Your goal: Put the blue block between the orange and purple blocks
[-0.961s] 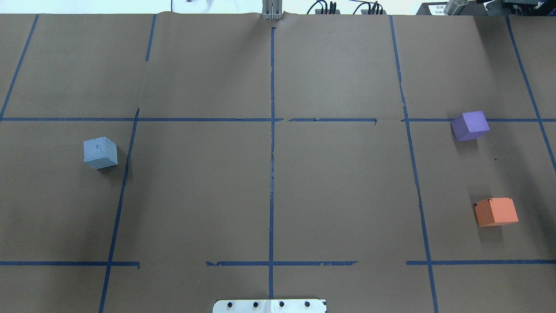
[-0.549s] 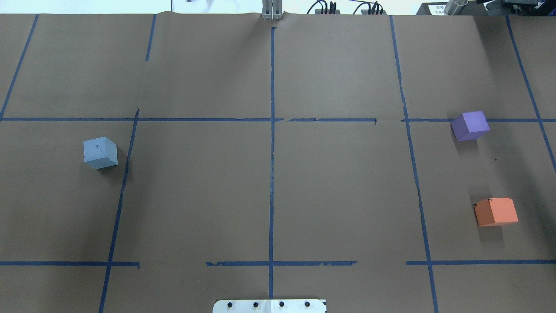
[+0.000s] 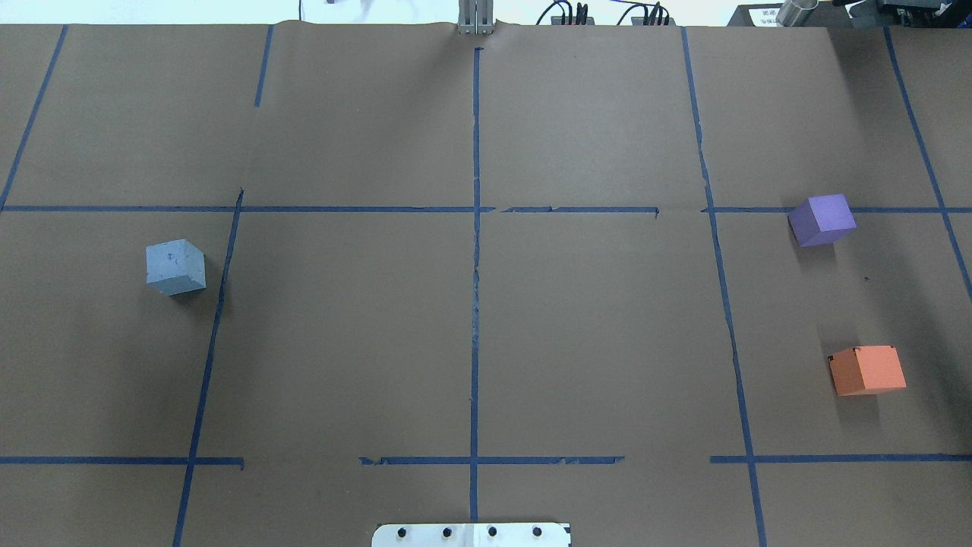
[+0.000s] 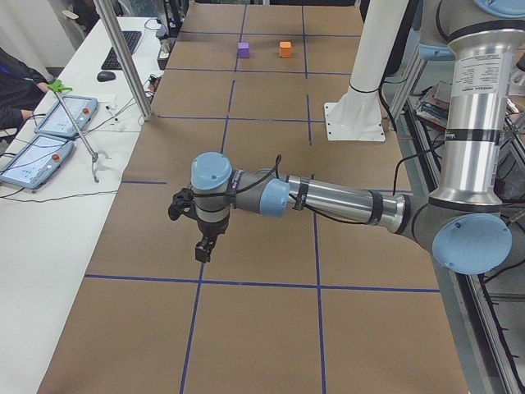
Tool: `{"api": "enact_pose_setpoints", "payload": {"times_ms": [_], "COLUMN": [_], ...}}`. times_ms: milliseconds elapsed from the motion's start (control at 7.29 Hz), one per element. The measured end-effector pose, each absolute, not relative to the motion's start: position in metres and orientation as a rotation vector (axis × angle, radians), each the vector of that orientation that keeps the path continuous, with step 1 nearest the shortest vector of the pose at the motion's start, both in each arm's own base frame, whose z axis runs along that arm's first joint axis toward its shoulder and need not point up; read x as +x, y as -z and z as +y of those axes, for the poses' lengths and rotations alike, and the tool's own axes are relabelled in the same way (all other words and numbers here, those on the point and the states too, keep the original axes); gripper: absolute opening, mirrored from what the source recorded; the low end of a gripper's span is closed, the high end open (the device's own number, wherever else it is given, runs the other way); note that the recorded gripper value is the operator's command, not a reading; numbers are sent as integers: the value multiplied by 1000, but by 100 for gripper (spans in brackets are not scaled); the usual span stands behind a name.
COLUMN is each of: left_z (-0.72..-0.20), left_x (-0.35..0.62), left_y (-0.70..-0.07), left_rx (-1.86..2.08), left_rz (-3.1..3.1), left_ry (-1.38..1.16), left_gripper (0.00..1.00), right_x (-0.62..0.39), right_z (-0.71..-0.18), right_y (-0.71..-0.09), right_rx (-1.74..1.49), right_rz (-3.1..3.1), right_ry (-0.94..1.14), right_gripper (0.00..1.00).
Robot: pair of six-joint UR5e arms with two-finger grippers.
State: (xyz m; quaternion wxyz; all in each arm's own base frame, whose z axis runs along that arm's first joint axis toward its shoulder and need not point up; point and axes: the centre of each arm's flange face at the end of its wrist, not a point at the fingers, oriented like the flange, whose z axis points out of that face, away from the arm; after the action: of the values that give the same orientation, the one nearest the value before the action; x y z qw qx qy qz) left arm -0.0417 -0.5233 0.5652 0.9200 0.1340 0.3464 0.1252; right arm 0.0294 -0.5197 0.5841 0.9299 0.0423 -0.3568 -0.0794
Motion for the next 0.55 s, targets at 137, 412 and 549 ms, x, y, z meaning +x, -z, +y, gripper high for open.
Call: {"api": "enact_pose_setpoints", "payload": {"times_ms": [137, 412, 549], "left_z": [-529, -530, -528], "left_x": [-30, 39, 81], "left_y": [-561, -549, -538], "left_rx": [286, 187, 146], "left_rz": [723, 782, 809], "left_ry": [-264, -134, -35], "left_gripper": [100, 100, 100], "right_x": [29, 29, 29], "right_z": [-520, -520, -520], "right_y": [-584, -584, -584], "right_rx": [87, 87, 87], "right_rz": [-731, -731, -731], "right_ry": [163, 163, 163], "right_gripper": [100, 100, 100]}}
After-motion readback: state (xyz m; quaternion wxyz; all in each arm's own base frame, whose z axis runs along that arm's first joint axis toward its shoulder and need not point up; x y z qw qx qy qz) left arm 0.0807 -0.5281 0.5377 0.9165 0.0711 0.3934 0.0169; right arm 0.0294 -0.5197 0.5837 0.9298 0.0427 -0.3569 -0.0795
